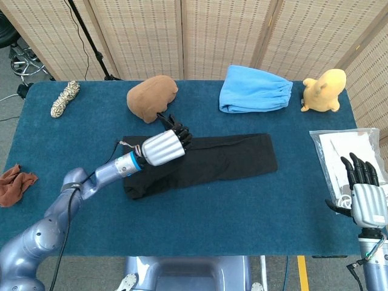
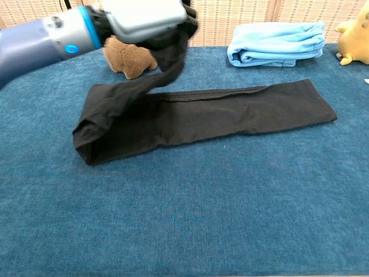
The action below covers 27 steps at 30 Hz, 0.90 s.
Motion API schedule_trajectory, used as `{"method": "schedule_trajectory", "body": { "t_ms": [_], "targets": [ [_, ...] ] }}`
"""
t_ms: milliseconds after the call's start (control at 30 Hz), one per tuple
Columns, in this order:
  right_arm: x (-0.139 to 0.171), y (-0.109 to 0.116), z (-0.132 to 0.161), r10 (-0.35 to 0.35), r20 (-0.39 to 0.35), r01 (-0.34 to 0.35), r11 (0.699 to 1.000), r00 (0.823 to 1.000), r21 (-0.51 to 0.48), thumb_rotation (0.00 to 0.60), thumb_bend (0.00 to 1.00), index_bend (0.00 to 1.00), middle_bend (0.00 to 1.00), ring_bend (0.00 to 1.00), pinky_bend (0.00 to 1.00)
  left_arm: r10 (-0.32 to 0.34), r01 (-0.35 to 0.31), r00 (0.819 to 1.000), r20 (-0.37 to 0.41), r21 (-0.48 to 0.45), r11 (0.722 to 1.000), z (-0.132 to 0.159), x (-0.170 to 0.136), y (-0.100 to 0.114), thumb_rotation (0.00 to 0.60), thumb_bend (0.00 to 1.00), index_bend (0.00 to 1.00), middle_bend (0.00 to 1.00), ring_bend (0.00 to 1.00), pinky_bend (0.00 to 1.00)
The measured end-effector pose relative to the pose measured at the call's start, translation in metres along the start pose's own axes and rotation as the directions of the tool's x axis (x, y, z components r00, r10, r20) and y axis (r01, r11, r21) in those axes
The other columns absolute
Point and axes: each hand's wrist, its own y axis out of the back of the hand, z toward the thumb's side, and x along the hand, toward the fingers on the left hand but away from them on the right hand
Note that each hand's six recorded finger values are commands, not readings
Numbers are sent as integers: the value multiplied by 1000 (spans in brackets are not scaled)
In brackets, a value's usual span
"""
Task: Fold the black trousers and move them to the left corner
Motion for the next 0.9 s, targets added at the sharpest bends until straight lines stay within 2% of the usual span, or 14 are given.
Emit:
{"method": "schedule_trajectory", "body": {
  "t_ms": [200, 367, 400, 467, 533, 600, 633, 767, 833, 900],
  "targets": [
    [0, 1, -6, 6, 16, -6, 1000, 1000, 1, 600, 0, 0, 0, 0, 0, -2, 2, 999, 33, -3, 1000, 27, 41, 2, 600, 579, 725, 502, 388, 464],
    [1, 3, -8, 2, 23, -2, 1000, 1000, -1, 600, 0, 0, 0, 0, 0, 2, -2, 999, 43, 15, 1000, 36, 58, 5, 600, 577, 719, 497, 385, 464],
    [1, 4, -9, 0, 25, 0, 1000, 1000, -2, 600, 0, 0, 0, 0, 0, 5, -6, 999, 39, 15, 1000, 36, 61, 6, 600, 570, 690, 471, 368, 464],
    [2, 5, -9, -3, 26, 3, 1000, 1000, 0, 600, 0, 0, 0, 0, 0, 11, -12, 1000, 28, 13, 1000, 36, 65, 8, 600, 538, 529, 311, 261, 431],
    [2, 6, -8, -6, 25, 6, 1000, 1000, 1, 600, 0, 0, 0, 0, 0, 18, -18, 1000, 8, 14, 1000, 33, 69, 10, 600, 463, 212, 59, 59, 258],
    [3, 5, -8, -5, 23, 5, 1000, 1000, 3, 600, 0, 0, 0, 0, 0, 30, -30, 999, -26, -1, 1000, 29, 72, 13, 600, 418, 41, 0, 0, 137],
    [3, 5, -7, -3, 22, 2, 1000, 1000, 4, 600, 0, 0, 0, 0, 0, 36, -37, 998, -43, -10, 999, 27, 73, 15, 600, 410, 5, 0, 0, 118],
    [3, 2, -5, 7, 17, -7, 1000, 1000, 7, 600, 0, 0, 0, 0, 0, 58, -62, 993, -100, -42, 997, 19, 78, 21, 600, 385, 0, 0, 0, 116],
    [2, 1, -4, 10, 15, -10, 1000, 1000, 9, 600, 0, 0, 0, 0, 0, 67, -74, 991, -112, -57, 996, 16, 79, 24, 600, 304, 0, 0, 0, 105],
    [2, -1, -3, 14, 14, -14, 1000, 1000, 10, 600, 0, 0, 0, 0, 0, 73, -83, 989, -126, -75, 994, 13, 78, 26, 600, 177, 0, 0, 0, 84]
  ]
}}
